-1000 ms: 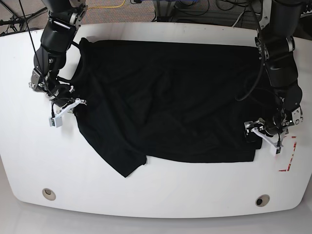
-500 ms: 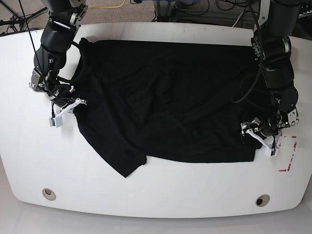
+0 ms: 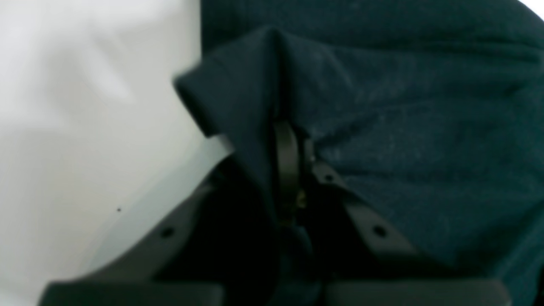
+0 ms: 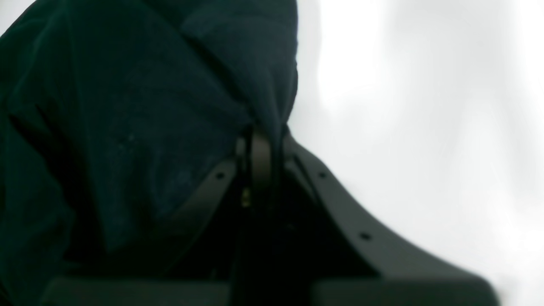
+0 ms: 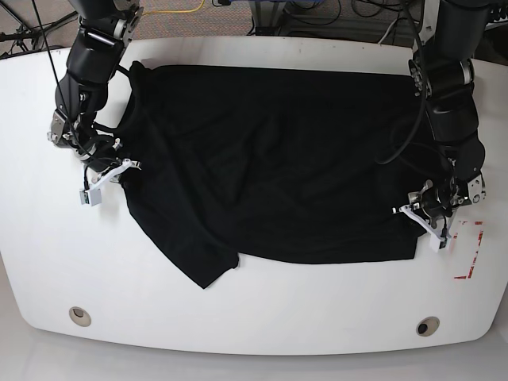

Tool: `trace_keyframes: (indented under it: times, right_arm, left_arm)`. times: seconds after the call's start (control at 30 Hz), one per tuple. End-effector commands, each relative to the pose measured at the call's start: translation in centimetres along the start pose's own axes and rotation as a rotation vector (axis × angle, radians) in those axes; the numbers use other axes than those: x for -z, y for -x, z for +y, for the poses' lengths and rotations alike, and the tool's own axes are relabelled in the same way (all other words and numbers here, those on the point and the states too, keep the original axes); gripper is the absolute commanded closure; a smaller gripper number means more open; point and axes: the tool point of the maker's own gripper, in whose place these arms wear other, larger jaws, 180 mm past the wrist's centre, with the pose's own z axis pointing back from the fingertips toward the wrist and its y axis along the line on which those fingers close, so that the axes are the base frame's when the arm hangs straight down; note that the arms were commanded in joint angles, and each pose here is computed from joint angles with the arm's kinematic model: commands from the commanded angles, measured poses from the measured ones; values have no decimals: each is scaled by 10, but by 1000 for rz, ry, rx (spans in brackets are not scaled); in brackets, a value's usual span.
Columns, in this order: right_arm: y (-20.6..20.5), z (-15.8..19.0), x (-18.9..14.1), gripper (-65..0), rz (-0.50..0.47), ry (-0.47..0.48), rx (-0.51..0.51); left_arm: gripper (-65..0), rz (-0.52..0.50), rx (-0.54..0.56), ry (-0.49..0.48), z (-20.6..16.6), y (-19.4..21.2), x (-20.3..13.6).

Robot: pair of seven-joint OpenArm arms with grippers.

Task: Fold the T-shirt properly
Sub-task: 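Lift the shirt with both grippers and pull it toward the robot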

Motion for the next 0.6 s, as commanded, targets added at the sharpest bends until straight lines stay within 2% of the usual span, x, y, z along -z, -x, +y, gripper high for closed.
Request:
trace_keyframes:
  times: [0.0, 0.1, 0.2, 0.57]
  right_arm:
    - [2, -7, -4, 0, 43, 31, -32]
    - [-8, -4, -9, 0, 18, 37, -64]
    - [-10, 7, -14, 0, 12, 33, -94]
    - [-42, 37, -49, 0, -32, 66, -284]
  left_arm:
    - [0, -45, 11, -7, 3, -22, -7]
    - [0, -25, 7, -7, 4, -12, -6]
    - [0, -47, 35, -25, 8, -19, -15]
    - [0, -104, 251, -111, -5, -36, -75]
